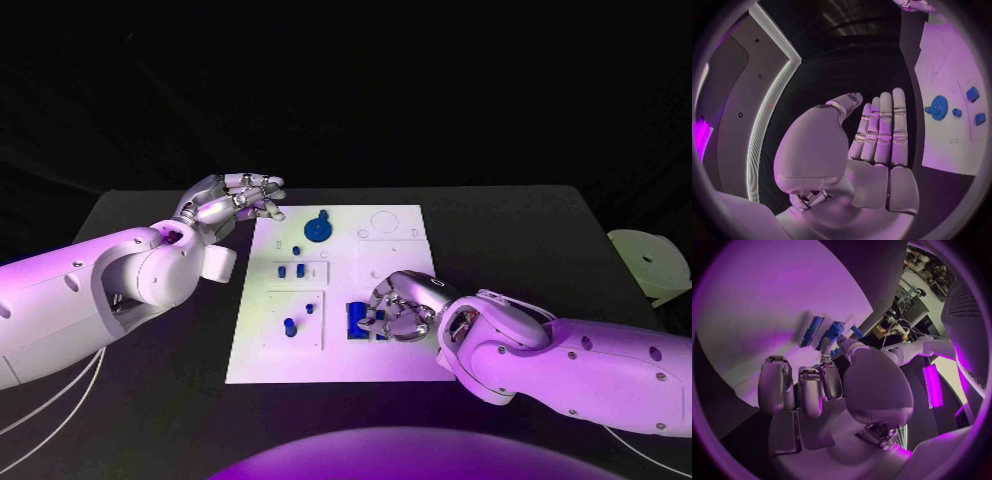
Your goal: Assemble the parts on the task board
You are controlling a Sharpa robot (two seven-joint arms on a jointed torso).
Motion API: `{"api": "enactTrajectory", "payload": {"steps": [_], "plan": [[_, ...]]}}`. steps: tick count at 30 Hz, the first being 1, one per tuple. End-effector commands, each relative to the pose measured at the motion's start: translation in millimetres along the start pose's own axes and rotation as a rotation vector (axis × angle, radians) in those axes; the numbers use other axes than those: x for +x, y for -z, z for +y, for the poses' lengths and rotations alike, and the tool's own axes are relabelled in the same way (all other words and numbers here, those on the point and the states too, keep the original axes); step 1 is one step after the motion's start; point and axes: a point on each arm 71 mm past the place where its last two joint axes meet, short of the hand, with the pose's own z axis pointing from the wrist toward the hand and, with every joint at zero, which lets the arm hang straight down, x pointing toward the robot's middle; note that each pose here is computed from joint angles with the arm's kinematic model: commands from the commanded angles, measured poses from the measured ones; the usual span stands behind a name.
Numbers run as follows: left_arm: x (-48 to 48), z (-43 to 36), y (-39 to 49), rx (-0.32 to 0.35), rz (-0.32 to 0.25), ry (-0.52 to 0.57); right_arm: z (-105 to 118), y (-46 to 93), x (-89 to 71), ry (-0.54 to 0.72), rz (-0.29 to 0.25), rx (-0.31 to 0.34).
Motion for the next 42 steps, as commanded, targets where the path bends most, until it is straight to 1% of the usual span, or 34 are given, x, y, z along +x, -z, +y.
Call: {"api": "enactTrajectory", "payload": {"steps": [1,4,6,8,11,14,18,20,24,27,31,35,36,38,42], "plan": [[2.6,-0.6,-1.1,0.008,0.016,0.01,3,0.2,-7.1,-0.119,-0.08,-0.11],[2.6,0.6,-2.1,0.009,0.016,0.01,-2,-1.7,-14.0,-0.196,-0.125,-0.15],[2.2,2.4,-2.4,0.008,0.015,0.013,-7,-3.7,-18.6,-0.24,-0.145,-0.168],[1.5,4.4,-2.9,0.007,0.013,0.017,-11,-5.9,-22.9,-0.283,-0.158,-0.178],[-0.8,7.7,-4.4,0.011,0.002,0.023,-23,-12.6,-34.6,-0.375,-0.185,-0.187],[-3.6,11.6,-5.5,0.017,-0.016,0.03,-38,-21.6,-49.5,-0.458,-0.218,-0.172],[-7.6,15.8,-7.1,0.031,-0.047,0.039,-60,-33.6,-70.1,-0.565,-0.268,-0.13],[-10.6,18.1,-9.1,0.041,-0.072,0.046,-76,-41.9,-82.7,-0.635,-0.3,-0.099],[-15.6,22.2,-13.3,0.058,-0.113,0.049,-98,-55.1,-97.8,-0.743,-0.333,-0.065],[-19.6,25.5,-17.9,0.075,-0.156,0.051,-111,-63.9,-107.1,-0.803,-0.36,-0.061],[-23.8,29.0,-21.9,0.089,-0.202,0.05,-118,-70.6,-113.7,-0.842,-0.378,-0.075],[-25.8,32.6,-25.4,0.098,-0.236,0.044,-120,-76.4,-116.8,-0.866,-0.382,-0.097],[-22.3,34.4,-24.8,0.05,-0.175,0.037,-123,-73.9,-116.0,-0.762,-0.404,-0.02],[-21.7,34.4,-24.8,0.05,-0.177,0.035,-123,-73.7,-115.8,-0.765,-0.406,-0.02],[-15.8,34.7,-24.2,0.05,-0.192,0.024,-114,-72.0,-114.1,-0.795,-0.429,-0.024]]}}
